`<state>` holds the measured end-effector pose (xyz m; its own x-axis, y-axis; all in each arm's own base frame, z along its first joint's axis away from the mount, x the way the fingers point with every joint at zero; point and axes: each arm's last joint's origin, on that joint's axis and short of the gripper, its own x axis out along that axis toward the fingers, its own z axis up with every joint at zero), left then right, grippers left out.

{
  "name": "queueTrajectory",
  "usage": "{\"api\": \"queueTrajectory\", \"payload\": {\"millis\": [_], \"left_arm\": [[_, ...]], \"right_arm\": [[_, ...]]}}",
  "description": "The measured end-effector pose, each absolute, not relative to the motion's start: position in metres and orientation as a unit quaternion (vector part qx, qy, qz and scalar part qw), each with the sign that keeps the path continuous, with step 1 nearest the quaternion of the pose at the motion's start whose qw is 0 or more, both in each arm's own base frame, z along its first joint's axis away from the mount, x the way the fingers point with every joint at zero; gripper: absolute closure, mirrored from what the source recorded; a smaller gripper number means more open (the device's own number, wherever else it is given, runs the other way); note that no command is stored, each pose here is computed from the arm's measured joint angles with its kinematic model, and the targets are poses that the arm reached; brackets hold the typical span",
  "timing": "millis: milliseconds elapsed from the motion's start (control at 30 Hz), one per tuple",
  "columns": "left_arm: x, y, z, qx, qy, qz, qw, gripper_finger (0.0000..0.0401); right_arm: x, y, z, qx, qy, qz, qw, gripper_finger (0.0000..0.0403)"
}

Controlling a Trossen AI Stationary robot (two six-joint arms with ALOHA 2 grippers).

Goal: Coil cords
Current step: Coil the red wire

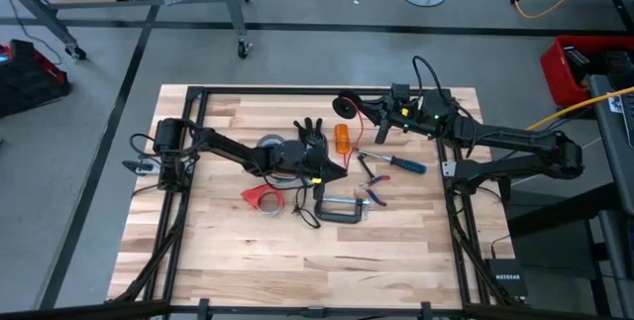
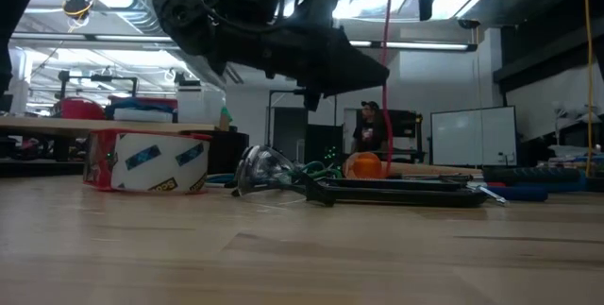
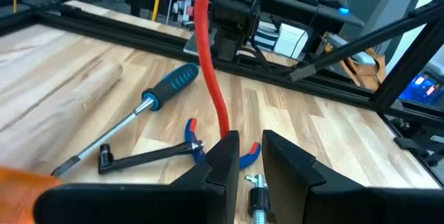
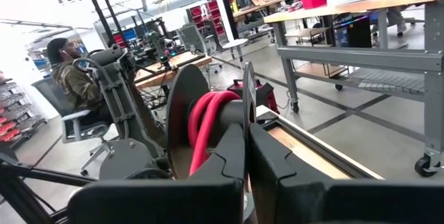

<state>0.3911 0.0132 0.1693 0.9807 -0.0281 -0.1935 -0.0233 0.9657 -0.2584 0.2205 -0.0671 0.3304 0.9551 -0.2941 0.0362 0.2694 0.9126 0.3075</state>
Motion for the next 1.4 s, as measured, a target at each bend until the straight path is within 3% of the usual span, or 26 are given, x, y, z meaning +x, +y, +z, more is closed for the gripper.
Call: {"api": "queueTrajectory", "payload": {"millis": [1000, 1400], "left_arm": [[0.389, -0.006, 0.160, -0.127, 0.147, 0.011, 0.981, 0.0345], [0.390, 0.000, 0.164, -0.105, 0.123, 0.033, 0.986, 0.0345]], "right_arm": [[0.221, -0.065, 0.327, 0.156, -0.020, -0.113, 0.981, 0.0397], [0.221, -0.065, 0.331, 0.153, -0.036, -0.105, 0.982, 0.0397]]}}
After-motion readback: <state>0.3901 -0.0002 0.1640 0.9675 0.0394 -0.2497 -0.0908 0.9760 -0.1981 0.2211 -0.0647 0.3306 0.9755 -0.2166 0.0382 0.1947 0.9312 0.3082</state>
